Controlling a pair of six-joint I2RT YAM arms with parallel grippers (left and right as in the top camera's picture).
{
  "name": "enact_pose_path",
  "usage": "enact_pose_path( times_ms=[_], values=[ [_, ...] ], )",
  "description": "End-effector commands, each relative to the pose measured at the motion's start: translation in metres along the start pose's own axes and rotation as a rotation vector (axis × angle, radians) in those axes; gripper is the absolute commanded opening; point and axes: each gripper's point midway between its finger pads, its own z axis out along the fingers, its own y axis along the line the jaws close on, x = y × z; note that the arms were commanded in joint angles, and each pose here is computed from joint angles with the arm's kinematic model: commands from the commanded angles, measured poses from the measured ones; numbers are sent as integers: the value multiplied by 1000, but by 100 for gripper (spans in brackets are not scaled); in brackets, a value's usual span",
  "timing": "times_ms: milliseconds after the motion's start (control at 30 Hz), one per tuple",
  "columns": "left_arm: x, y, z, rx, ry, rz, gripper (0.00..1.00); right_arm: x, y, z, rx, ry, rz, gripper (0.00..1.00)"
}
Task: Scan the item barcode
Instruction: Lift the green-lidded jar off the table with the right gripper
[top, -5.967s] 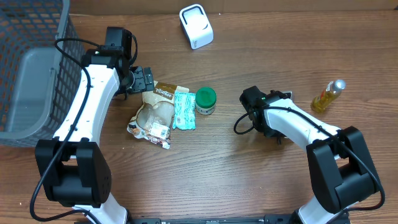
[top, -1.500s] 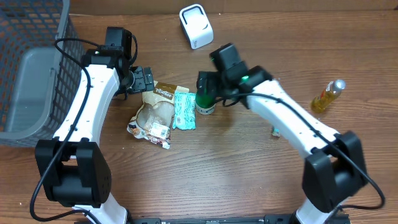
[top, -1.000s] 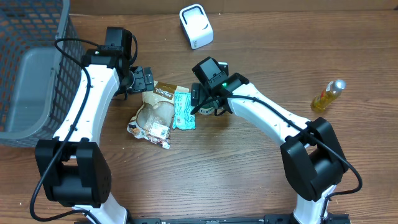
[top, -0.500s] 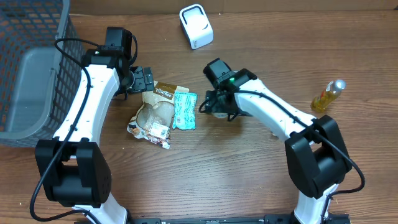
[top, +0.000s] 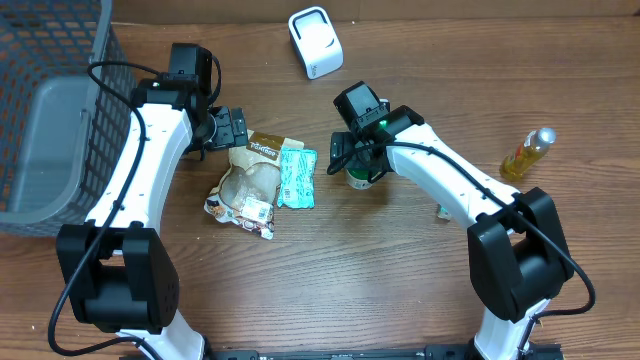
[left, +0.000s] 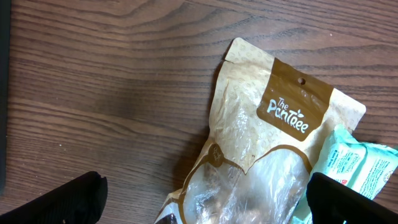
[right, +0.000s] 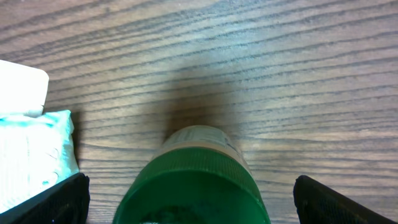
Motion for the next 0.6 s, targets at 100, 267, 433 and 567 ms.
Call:
enact_pose_path(
  times_ms=[100,267,433,567],
  values=[
    [-5,0,-6,0,-20,-4,100,-4,2,0,-5,-6,-9,100],
    [-5,0,-6,0,-20,-4,100,2,0,12,14,24,-14,100],
    [-5,0,-6,0,-20,-4,100,12,-2,26,36,66,-20,100],
    [-5,0,-6,0,-20,-4,100,13,-3,27,41,74,-22,94]
  ],
)
